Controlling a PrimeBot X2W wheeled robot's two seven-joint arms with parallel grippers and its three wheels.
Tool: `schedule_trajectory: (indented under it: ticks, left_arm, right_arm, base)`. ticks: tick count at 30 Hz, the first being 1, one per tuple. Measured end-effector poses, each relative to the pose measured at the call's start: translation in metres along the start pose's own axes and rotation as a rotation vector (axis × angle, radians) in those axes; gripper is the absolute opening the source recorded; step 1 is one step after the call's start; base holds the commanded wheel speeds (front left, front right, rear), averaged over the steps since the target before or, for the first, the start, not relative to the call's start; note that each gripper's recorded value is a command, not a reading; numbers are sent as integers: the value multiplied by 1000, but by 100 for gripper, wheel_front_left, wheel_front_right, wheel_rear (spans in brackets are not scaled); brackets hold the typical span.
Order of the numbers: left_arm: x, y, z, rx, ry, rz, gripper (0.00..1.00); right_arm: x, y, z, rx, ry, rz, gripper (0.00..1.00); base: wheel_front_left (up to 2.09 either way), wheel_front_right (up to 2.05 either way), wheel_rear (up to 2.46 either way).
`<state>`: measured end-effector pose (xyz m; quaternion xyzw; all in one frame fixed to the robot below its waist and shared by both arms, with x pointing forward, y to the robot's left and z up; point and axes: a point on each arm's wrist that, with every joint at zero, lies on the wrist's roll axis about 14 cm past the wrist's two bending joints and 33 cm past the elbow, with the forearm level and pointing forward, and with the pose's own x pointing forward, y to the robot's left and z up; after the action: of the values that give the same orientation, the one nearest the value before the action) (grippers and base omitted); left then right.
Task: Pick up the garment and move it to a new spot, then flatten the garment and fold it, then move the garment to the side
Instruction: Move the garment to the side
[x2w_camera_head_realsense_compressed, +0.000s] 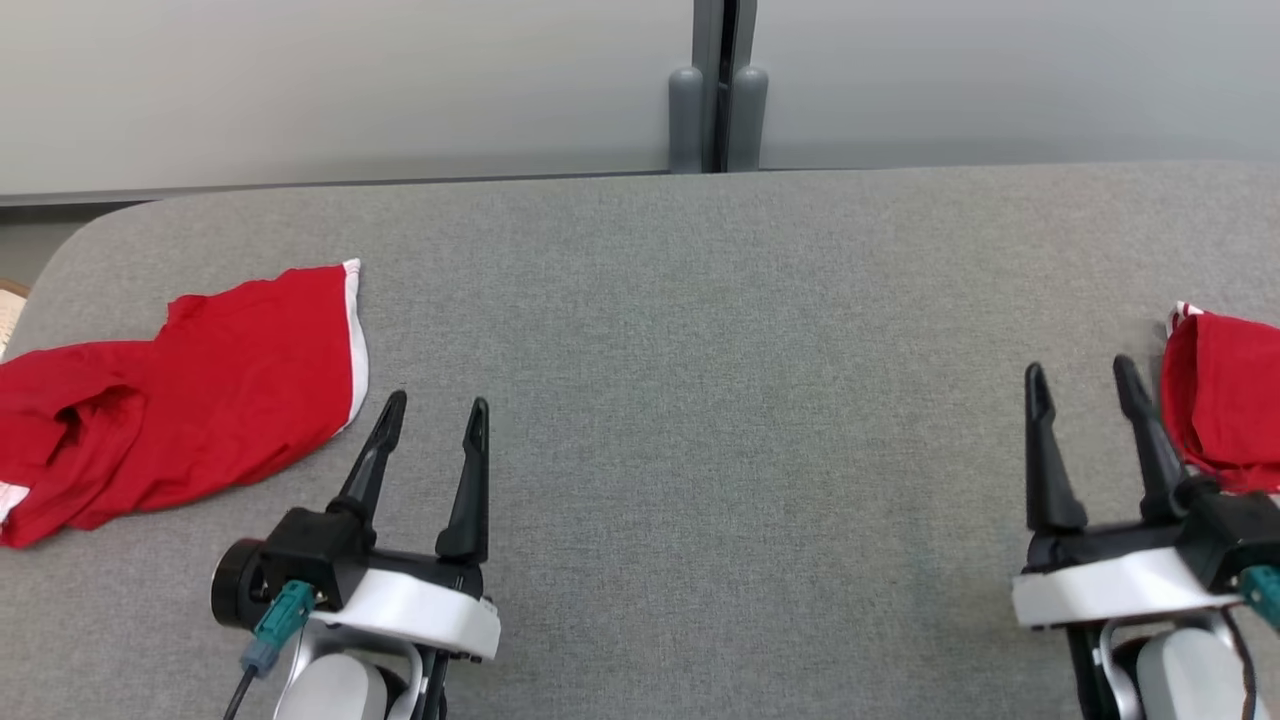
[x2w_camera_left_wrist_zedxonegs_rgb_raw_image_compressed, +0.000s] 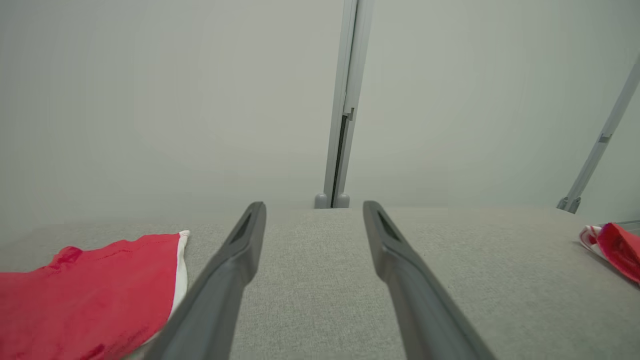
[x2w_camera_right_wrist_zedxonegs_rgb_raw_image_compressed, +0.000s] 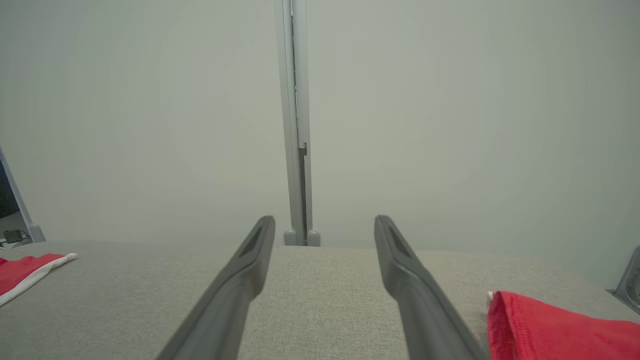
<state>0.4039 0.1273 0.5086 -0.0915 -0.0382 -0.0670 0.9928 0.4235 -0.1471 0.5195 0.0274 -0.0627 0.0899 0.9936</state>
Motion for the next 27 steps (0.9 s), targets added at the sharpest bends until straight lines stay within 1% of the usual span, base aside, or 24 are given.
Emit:
schedule_trajectory:
  ticks: [8,27]
  left_arm:
    - [-14,10,-12,-4,41,43,100]
    - [-17,13,-10,-12,37,57,100]
  right_arm:
    - [-16,12,-11,19,40,7,100]
    - [-19,14,-12,49,41,4,100]
  base:
    - [0,0,0]
    - [0,0,0]
